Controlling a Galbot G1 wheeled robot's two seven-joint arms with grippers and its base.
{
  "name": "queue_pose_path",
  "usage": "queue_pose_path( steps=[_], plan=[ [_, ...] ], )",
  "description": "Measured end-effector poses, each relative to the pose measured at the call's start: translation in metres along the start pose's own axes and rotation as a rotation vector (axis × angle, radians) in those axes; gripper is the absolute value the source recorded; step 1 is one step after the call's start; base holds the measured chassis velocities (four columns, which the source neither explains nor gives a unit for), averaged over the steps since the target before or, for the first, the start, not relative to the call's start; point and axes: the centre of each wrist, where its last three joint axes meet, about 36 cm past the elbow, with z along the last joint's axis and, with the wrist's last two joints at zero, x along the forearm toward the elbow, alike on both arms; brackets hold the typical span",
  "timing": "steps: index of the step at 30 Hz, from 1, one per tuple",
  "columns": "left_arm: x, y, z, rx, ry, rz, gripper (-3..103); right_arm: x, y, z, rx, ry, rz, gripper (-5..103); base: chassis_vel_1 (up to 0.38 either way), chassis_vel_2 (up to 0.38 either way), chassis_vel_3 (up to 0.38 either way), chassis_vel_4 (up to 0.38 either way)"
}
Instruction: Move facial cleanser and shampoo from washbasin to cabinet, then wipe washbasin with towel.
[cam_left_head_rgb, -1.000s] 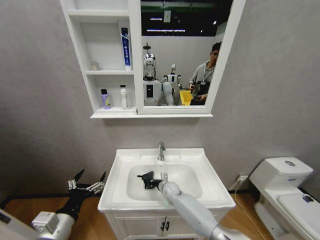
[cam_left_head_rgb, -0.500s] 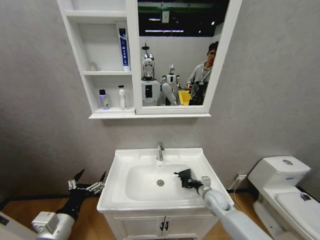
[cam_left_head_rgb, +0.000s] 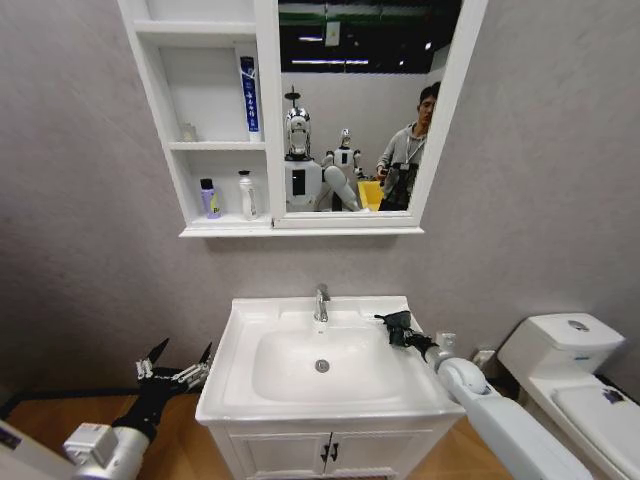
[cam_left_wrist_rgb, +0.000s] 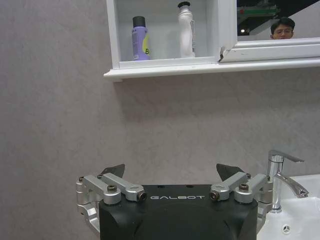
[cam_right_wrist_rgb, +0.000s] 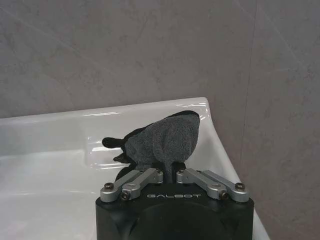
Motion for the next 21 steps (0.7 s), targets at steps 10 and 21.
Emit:
queue_pose_path(
  steps=[10, 21],
  plan=[
    [0.0, 0.0, 0.0, 0.0, 0.0, 0.0, 100, -0.023, -0.018, -0.015, 0.013, -0.044, -0.055, 40, 0.0, 0.0, 0.0, 0.0],
    [0.0, 0.0, 0.0, 0.0, 0.0, 0.0, 100, -0.024, -0.011, -0.002, 0.047, -0.046, -0.045, 72, 0.0, 0.0, 0.0, 0.0]
  ],
)
